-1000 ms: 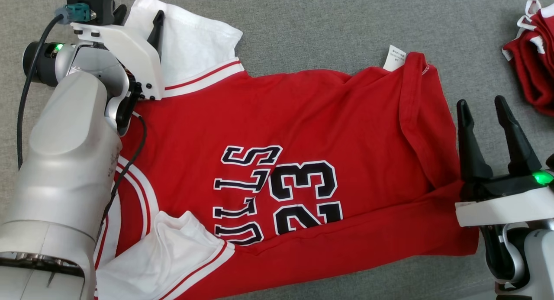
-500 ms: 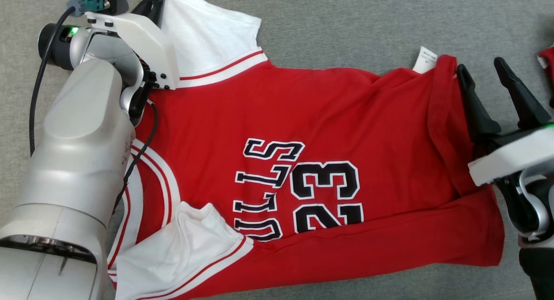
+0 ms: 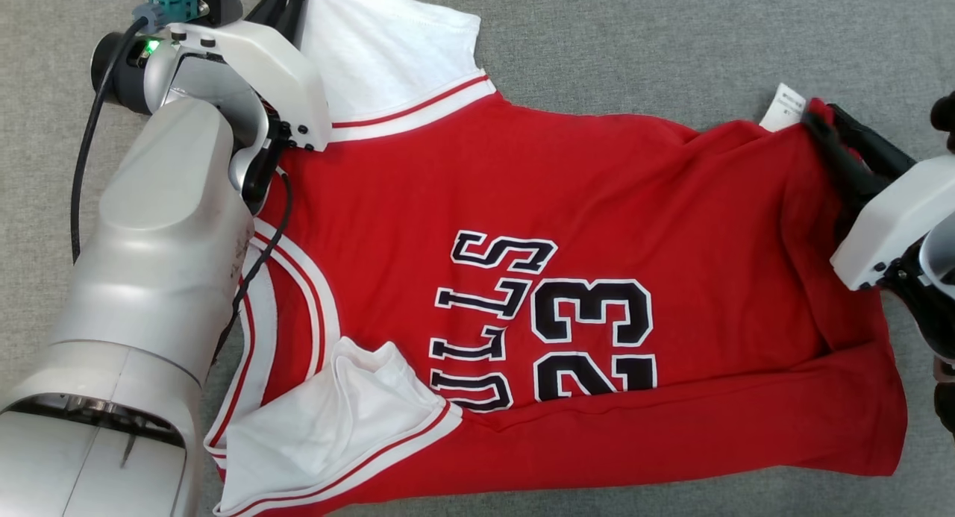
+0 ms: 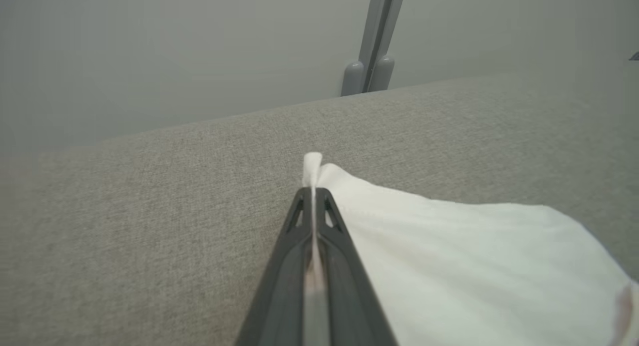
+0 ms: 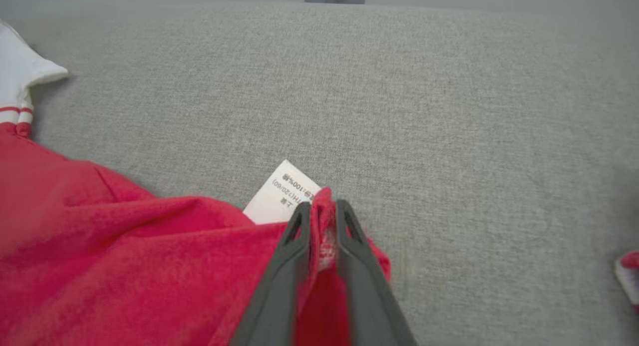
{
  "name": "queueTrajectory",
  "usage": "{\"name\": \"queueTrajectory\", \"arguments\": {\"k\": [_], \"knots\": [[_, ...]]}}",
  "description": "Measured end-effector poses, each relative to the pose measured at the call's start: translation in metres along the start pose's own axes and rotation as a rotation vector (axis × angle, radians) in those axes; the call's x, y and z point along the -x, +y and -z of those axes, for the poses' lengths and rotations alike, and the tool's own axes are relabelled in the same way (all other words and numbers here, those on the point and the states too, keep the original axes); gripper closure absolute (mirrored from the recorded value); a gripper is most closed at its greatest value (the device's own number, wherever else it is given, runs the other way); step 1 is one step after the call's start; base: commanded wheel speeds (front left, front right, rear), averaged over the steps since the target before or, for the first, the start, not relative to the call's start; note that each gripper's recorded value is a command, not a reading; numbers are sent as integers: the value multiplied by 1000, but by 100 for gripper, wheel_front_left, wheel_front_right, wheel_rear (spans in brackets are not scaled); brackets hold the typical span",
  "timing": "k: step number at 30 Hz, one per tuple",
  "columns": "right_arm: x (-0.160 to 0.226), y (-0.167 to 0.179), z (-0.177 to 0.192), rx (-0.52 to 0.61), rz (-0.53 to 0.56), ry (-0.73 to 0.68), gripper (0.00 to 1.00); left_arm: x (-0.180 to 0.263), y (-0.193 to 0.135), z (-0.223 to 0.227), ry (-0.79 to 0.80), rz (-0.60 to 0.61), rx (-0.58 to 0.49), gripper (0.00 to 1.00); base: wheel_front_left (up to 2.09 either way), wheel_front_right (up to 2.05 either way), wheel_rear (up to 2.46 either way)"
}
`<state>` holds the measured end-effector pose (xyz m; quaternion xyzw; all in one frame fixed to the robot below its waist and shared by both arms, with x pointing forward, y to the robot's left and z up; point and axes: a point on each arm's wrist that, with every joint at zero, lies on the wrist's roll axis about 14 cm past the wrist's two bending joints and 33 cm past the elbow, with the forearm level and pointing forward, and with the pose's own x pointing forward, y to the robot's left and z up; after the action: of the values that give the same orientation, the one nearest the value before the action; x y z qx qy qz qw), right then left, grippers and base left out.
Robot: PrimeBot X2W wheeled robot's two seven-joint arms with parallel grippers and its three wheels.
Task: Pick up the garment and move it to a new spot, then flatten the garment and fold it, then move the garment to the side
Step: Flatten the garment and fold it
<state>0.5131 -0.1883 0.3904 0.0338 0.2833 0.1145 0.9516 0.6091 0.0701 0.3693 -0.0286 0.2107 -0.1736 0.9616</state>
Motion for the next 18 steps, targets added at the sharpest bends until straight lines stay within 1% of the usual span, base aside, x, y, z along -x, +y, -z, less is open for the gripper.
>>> {"name": "queueTrajectory", "arguments": {"k": [5,9,12,14,18], "knots": [[3,-3,-19,-6,6,-53,100,1,4,-18,-71,-5,-7,100,0,0,0],[5,-5,-46,-25,12,-157,100,3,7,-44,-149,-7,-19,100,0,0,0],[8,-6,-60,-67,11,-226,100,6,8,-64,-206,-5,-29,100,0,0,0],[9,-6,-61,-78,12,-235,100,9,7,-73,-235,-3,-29,100,0,0,0],[11,-5,-59,-145,2,-248,100,15,4,-91,-297,9,-25,100,0,0,0]]}}
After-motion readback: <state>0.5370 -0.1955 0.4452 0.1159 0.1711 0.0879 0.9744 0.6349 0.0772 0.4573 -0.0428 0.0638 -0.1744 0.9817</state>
